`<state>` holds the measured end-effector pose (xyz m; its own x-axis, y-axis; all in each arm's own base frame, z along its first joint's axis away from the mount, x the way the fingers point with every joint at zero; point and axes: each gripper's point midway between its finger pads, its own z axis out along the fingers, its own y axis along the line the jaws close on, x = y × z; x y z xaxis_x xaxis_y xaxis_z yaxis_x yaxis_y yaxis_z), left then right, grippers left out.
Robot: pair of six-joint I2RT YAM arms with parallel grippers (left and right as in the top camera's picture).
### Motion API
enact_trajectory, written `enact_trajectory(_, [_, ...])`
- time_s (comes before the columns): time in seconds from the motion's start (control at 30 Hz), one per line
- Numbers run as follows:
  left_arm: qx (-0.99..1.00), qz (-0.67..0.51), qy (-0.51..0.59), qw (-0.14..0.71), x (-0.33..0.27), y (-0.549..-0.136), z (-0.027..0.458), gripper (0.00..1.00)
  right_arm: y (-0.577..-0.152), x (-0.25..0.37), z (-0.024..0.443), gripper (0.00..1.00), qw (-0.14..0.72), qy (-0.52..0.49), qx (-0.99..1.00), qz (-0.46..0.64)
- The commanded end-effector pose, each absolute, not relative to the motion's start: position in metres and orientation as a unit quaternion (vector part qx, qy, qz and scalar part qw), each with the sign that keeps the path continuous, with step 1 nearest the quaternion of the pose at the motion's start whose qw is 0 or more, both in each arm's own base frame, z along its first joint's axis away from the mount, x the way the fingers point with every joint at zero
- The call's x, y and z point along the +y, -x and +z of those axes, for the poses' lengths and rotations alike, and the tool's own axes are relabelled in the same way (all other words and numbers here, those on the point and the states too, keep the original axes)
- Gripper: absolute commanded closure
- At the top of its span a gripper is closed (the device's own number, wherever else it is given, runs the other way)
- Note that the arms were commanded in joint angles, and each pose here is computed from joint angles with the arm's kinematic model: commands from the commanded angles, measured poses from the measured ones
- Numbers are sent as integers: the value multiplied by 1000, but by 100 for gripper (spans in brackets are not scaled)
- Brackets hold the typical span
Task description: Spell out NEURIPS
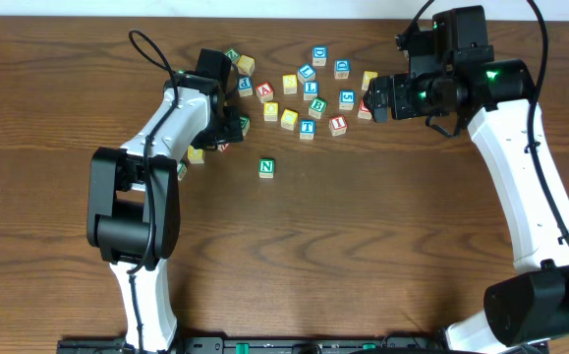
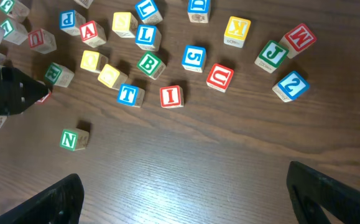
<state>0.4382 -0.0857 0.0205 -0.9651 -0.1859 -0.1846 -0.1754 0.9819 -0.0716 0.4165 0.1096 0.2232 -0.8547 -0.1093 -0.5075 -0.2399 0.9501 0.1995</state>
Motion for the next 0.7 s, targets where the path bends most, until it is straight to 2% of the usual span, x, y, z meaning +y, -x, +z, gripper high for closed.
enact_trajectory(0.0, [992,-16,89,87,-83,-434,13,54,-418,112,231,1,262,90,952,133])
enact_trajectory(0.03, [992,-15,86,90,-82,-436,15,58,-418,112,231,1,262,90,952,133])
enact_trajectory(0.13, [992,-17,75,99,-83,-440,24,61,-418,112,231,1,262,90,952,132])
enact_trajectory(0.23, [992,-20,61,108,-84,-442,34,75,-418,111,231,1,262,89,952,131])
enact_trajectory(0.53, [998,-10,35,48,-81,-412,31,76,-418,112,231,1,262,89,952,131])
enact_trajectory(0.67, [998,-52,38,15,-95,-398,31,76,-418,111,231,1,262,89,952,131])
